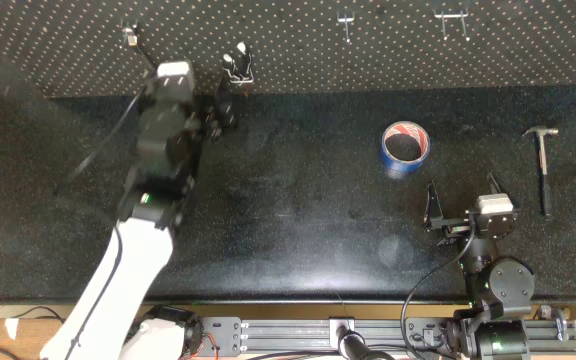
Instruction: Place Tools Onto Pegboard
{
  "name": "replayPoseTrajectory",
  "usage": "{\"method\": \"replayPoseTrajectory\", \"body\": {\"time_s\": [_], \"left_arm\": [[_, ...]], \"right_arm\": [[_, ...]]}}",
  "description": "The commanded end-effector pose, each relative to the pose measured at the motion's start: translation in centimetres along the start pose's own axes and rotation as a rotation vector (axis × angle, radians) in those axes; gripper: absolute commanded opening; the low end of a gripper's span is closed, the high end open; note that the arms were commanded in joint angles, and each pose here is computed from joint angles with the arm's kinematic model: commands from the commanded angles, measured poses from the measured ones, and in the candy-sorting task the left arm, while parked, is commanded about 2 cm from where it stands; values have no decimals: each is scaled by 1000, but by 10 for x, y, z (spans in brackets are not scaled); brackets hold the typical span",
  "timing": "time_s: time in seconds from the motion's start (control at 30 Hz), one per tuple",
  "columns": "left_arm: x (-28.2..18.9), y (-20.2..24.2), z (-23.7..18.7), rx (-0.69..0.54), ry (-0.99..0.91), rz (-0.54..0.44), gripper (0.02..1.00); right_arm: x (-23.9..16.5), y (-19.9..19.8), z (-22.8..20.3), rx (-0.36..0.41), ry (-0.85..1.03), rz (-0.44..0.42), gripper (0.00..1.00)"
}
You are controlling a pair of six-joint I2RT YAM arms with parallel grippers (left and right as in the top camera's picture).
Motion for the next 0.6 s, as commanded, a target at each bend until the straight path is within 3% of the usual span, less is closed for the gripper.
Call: {"method": "replayPoseTrajectory", "body": {"time_s": [0.03, 0.17, 0.37, 0.5, 0.6], "left_arm": [[-48, 57, -62, -85, -147, -25, 996], [-86, 98, -80, -125, -286, 129, 996], [-114, 105, -114, -139, -330, 252, 996], [-119, 94, -128, -113, -267, 217, 996], [-122, 80, -124, -84, -304, 133, 996]], "right_arm": [[0, 1, -1, -11, 0, 3, 976], [0, 1, -1, -11, 0, 3, 976], [0, 1, -1, -11, 0, 3, 974], [0, 1, -1, -11, 0, 3, 976], [0, 1, -1, -11, 0, 3, 976]]}}
Point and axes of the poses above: each gripper's point midway between its finger pads, its own x axis out along the fingers, its own y axis along the line the jaws close on, z = x × y, the point moved 9 cm from there along -x, back along the fingers, and after that the axes turned 3 degrees about -x, right-handed, at the moved point
